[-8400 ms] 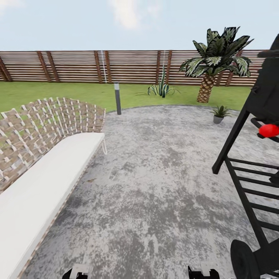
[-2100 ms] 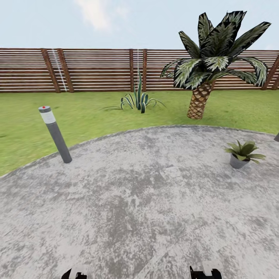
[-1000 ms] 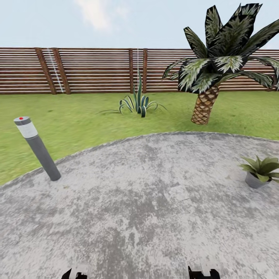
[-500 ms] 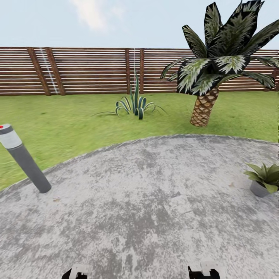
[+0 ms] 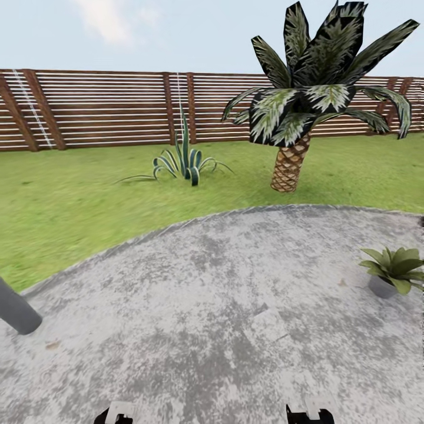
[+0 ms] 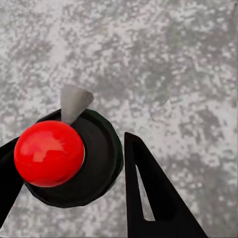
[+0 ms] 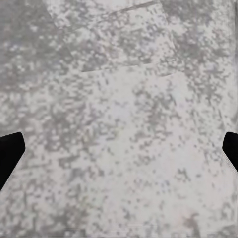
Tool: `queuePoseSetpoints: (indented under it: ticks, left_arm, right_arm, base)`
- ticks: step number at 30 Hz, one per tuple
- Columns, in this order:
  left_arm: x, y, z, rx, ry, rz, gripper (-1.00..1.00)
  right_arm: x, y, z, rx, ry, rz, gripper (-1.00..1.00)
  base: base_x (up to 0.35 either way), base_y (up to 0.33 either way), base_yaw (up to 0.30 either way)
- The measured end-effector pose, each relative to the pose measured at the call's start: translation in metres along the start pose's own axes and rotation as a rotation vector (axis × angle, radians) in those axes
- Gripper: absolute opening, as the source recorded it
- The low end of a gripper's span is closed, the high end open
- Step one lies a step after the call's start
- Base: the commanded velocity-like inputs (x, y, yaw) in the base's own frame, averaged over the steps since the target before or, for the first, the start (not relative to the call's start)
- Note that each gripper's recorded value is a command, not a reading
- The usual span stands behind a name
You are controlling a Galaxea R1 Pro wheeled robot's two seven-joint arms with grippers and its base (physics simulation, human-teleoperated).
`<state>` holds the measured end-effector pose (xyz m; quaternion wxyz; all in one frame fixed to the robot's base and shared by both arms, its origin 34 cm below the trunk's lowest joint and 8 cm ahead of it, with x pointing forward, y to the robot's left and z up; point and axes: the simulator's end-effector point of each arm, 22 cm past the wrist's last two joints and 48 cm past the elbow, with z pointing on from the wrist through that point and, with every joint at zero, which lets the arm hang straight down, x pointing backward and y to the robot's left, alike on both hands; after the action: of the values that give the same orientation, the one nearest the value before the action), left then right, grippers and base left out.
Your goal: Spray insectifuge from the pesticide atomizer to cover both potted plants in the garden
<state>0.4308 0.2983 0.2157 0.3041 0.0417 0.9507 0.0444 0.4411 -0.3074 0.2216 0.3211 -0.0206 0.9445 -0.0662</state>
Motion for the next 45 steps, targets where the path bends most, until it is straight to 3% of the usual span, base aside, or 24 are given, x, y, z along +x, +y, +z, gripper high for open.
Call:
queuePoseSetpoints:
  ticks: [28, 45]
  left_arm:
    - [0.0, -0.0003, 0.0, 0.0, 0.0, 0.0, -1.0]
    - [0.0, -0.0005, 0.0, 0.001, 0.0, 0.0, -1.0]
  right_arm:
    - [-0.0002, -0.0003, 0.0001, 0.001, 0.0, 0.001, 1.0]
    - [0.0, -0.0004, 0.0, 0.002, 0.0, 0.0, 1.0]
  base:
    - [0.339, 0.123, -0.025]
    - [0.335, 0.141, -0.249]
